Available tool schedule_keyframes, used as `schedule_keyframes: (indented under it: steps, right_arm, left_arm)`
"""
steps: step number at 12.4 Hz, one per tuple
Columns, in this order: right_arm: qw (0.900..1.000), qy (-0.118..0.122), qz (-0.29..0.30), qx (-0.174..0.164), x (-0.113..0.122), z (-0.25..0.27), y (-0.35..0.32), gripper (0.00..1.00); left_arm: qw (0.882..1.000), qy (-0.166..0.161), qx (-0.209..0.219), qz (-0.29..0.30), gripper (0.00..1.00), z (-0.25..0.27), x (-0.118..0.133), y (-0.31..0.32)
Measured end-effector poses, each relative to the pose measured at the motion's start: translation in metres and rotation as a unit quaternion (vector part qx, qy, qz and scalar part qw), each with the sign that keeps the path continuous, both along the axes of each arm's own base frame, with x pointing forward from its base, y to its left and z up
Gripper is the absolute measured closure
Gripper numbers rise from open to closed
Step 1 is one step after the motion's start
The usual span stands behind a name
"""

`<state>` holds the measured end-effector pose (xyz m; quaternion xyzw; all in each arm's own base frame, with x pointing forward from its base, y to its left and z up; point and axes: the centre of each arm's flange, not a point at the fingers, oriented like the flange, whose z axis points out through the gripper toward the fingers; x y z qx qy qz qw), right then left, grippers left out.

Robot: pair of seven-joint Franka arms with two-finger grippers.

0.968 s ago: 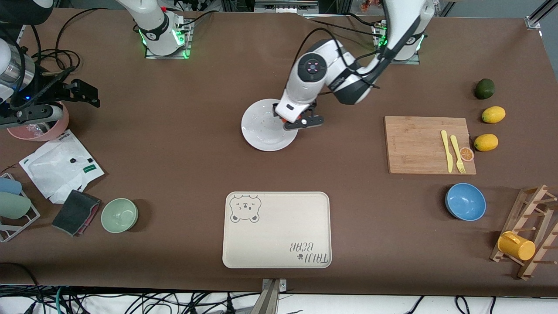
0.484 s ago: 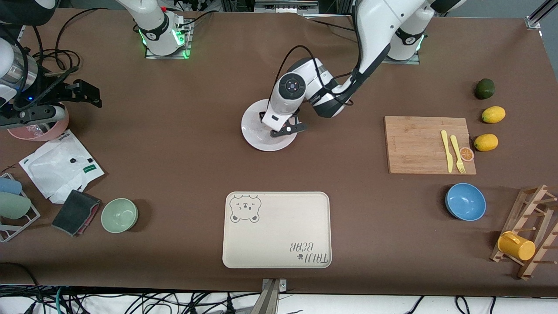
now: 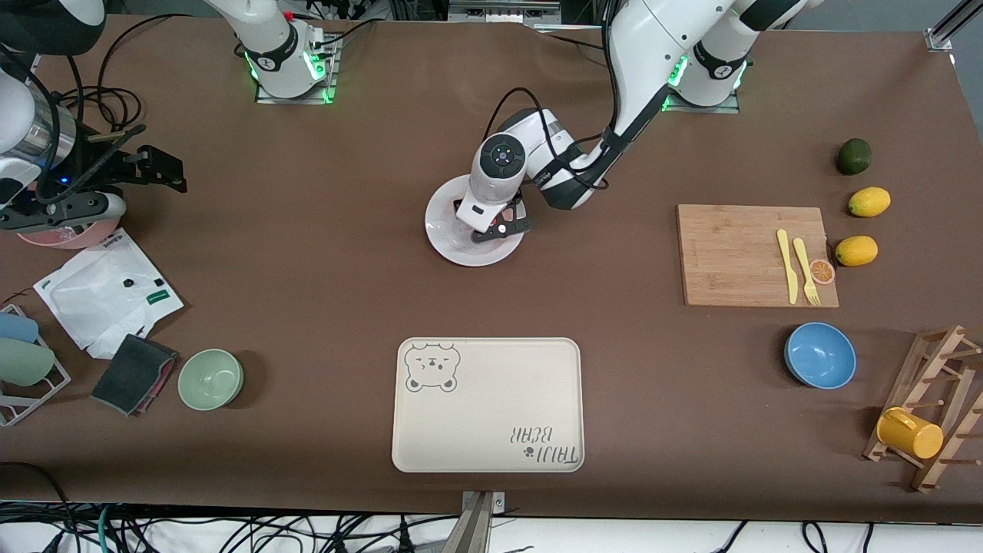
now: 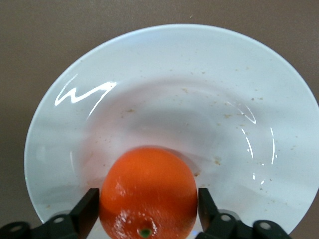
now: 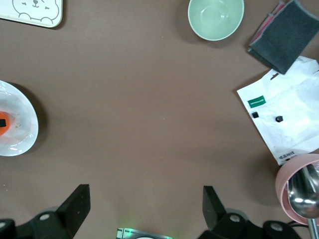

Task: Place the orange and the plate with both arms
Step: 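Release the orange onto the plate while the right gripper reaches out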

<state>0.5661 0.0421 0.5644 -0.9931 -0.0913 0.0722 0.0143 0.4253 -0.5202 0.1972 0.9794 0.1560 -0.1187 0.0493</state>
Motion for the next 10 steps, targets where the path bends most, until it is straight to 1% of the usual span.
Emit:
schedule_keyframes:
  steps: [1, 2, 3, 5, 7, 8, 10]
  right_arm:
    - [1.0, 0.004, -0.001, 0.005, 0.002, -0.004, 0.001, 0.0]
    - [1.0, 0.008, -0.002, 0.014, 0.003, -0.008, 0.004, 0.0]
    - [0.999, 0.015, -0.004, 0.031, 0.005, -0.014, 0.008, 0.0]
    - [0.996, 0.032, -0.012, 0.08, 0.011, -0.03, 0.019, 0.0]
    - [0.991, 0.046, -0.023, 0.124, 0.018, -0.052, 0.029, 0.0]
    - [0.987, 0.053, -0.031, 0.148, 0.021, -0.066, 0.034, 0.0]
    - [0.98, 0.058, -0.039, 0.184, 0.025, -0.09, 0.049, 0.0]
  left_arm:
    - [1.0, -0.002, -0.002, 0.002, 0.0, 0.001, 0.002, 0.0]
    - [1.0, -0.006, -0.005, 0.005, 0.0, 0.006, 0.007, -0.001]
    - [1.0, -0.013, -0.011, 0.01, 0.0, 0.015, 0.015, -0.001]
    - [1.0, -0.021, -0.01, 0.019, 0.0, 0.047, 0.036, 0.006]
    - [0.999, -0.025, 0.007, 0.026, 0.0, 0.093, 0.057, 0.03]
    - [0.999, -0.028, 0.015, 0.018, 0.0, 0.116, 0.066, 0.045]
    - [0.999, -0.029, 0.027, -0.023, 0.0, 0.153, 0.087, 0.085]
